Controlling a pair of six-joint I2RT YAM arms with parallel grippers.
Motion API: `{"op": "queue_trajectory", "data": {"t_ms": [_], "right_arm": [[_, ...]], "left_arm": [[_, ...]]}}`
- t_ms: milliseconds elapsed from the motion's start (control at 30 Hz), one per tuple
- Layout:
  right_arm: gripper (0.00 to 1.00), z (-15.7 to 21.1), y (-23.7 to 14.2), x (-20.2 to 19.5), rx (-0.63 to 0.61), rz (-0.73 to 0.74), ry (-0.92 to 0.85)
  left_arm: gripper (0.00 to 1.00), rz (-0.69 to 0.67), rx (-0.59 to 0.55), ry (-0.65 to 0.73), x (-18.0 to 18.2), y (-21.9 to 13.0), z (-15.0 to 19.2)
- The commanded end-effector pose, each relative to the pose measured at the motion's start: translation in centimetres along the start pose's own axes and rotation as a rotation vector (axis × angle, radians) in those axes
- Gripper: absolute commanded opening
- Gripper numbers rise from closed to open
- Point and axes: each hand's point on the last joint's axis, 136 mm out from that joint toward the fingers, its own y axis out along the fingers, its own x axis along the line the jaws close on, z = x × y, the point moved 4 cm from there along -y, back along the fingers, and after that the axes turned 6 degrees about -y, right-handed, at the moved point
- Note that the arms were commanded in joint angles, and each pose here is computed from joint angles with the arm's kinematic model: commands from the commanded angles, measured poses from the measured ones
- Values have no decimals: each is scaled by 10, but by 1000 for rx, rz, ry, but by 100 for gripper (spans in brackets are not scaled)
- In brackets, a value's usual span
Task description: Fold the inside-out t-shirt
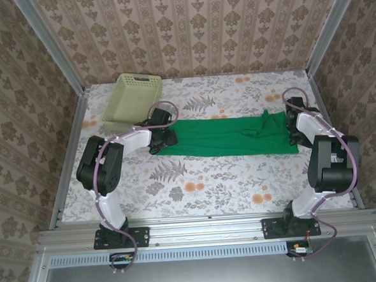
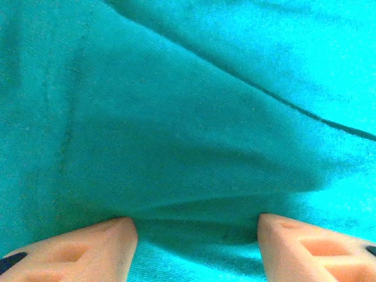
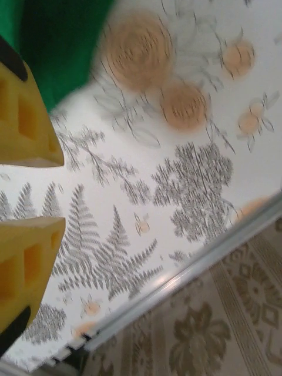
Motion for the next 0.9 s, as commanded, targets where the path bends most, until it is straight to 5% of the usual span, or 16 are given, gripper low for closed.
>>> {"op": "queue_trajectory", "data": {"t_ms": [0, 167, 267, 433, 633, 867], "right_arm": [[35, -6, -13, -15, -36, 40, 14], [54, -2, -31, -8, -61, -140, 51], [66, -2, -56, 25, -74, -476, 42], [70, -12, -99, 85, -61, -789, -49], [71, -22, -99, 148, 44, -849, -102], [74, -20, -34, 154, 181, -689, -36]], "left_arm": [[59, -160, 118, -15, 43, 11, 30], [60, -130, 125, -1, 36, 6, 33], [60, -85, 130, 20, 24, -3, 39], [61, 5, 90, 61, -7, -34, 30], [63, 68, 11, 122, -39, -62, 6], [63, 53, 49, 125, -32, -27, -9]]}}
